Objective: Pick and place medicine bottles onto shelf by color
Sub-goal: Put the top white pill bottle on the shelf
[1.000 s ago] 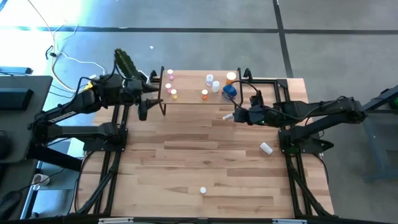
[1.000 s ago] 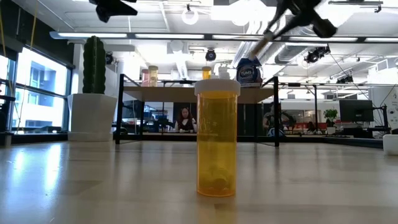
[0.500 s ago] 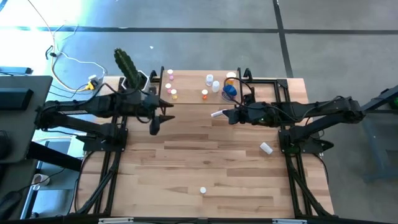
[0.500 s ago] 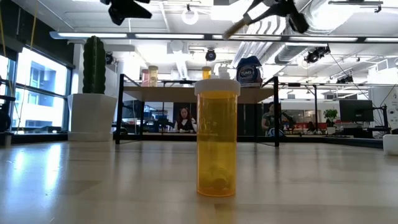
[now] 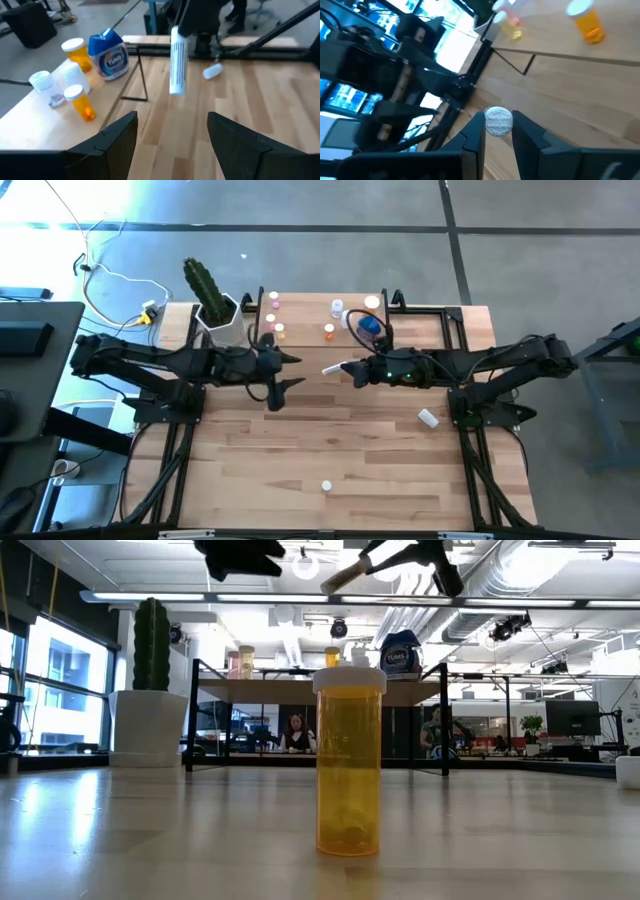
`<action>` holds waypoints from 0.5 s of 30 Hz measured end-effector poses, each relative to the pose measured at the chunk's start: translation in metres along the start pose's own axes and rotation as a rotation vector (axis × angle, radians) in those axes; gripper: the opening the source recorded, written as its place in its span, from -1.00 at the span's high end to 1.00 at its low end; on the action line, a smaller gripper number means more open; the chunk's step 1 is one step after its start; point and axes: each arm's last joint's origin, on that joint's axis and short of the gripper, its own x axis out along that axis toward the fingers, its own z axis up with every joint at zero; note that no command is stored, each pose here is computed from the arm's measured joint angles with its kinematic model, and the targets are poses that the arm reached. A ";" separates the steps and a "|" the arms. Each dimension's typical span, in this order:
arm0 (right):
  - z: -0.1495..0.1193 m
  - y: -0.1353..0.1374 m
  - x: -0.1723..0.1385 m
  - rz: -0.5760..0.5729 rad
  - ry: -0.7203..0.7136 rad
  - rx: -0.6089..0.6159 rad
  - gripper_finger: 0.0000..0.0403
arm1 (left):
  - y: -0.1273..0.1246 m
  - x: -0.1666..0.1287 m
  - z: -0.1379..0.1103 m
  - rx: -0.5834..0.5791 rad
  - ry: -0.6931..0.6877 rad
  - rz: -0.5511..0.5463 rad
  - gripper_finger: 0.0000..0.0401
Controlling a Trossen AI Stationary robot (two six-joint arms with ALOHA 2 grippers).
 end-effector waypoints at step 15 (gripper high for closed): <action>-0.018 0.006 0.037 0.060 -0.022 0.022 0.71 | -0.019 0.043 -0.015 0.060 0.037 0.022 -0.13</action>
